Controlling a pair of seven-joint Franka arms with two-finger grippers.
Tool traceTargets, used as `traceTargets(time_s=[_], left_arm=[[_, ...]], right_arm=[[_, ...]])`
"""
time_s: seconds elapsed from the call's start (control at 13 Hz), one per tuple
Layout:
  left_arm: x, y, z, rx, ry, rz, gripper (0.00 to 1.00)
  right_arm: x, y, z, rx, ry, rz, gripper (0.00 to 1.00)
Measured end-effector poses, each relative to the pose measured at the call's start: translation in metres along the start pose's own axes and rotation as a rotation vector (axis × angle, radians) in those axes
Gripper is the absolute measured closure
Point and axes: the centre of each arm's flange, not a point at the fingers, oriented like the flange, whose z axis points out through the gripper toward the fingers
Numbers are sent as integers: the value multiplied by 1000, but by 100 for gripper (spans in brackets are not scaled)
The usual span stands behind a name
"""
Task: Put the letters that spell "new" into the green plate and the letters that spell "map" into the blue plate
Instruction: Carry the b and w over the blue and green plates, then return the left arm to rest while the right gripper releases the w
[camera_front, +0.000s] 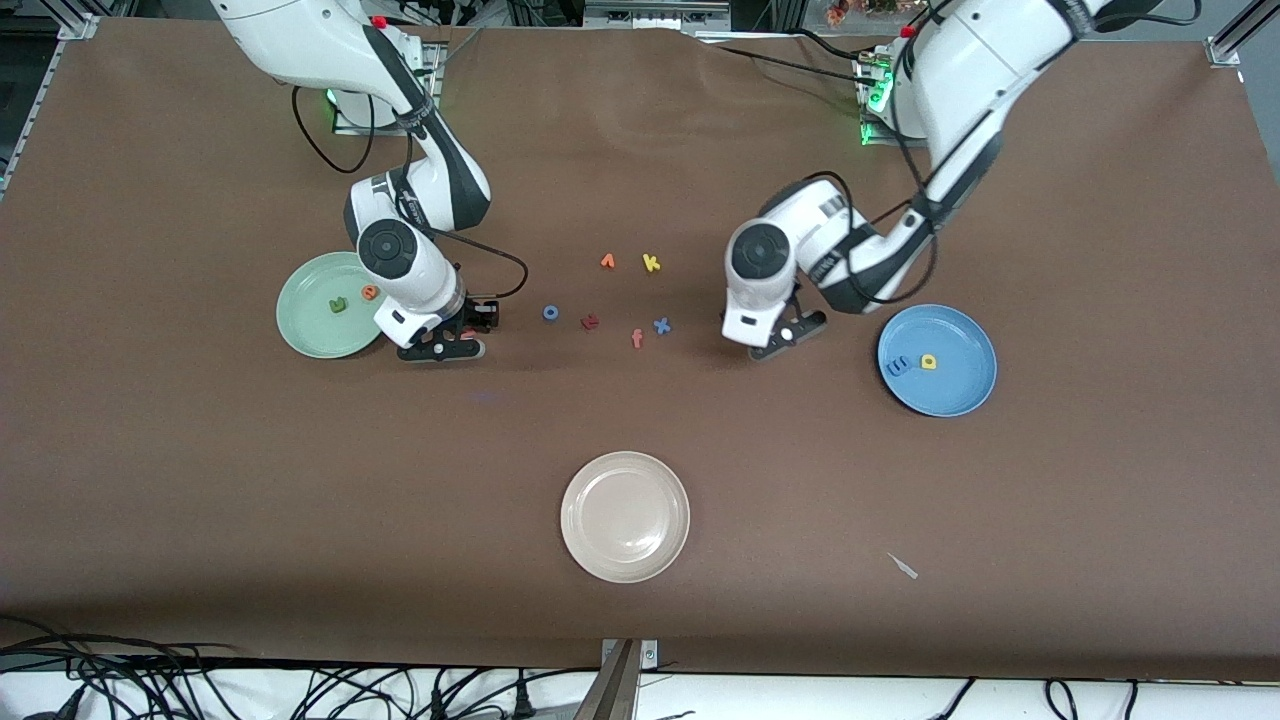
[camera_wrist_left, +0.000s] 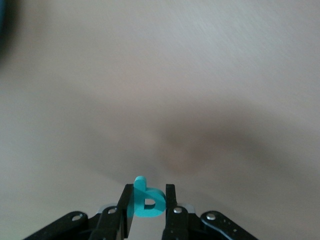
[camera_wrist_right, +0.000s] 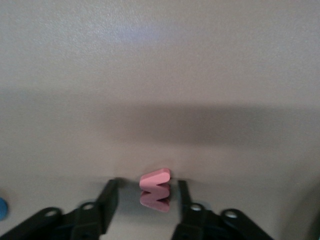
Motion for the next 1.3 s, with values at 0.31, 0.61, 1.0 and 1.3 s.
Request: traceTargets(time_s=[0.31, 0.61, 1.0, 1.3], left_arm=[[88, -70, -32, 49, -100, 323, 72], [156, -148, -24, -4, -168, 584, 72], [199, -206, 11, -52, -216, 763, 58], [216, -218, -32, -36, -219, 732, 13]], right_arm=[[0, 1, 0, 0, 1, -2, 74], [13, 13, -32, -14, -31, -6, 74], [20, 134, -85, -38, -154, -82, 74], [-14, 230, -55, -20, -258, -130, 74]])
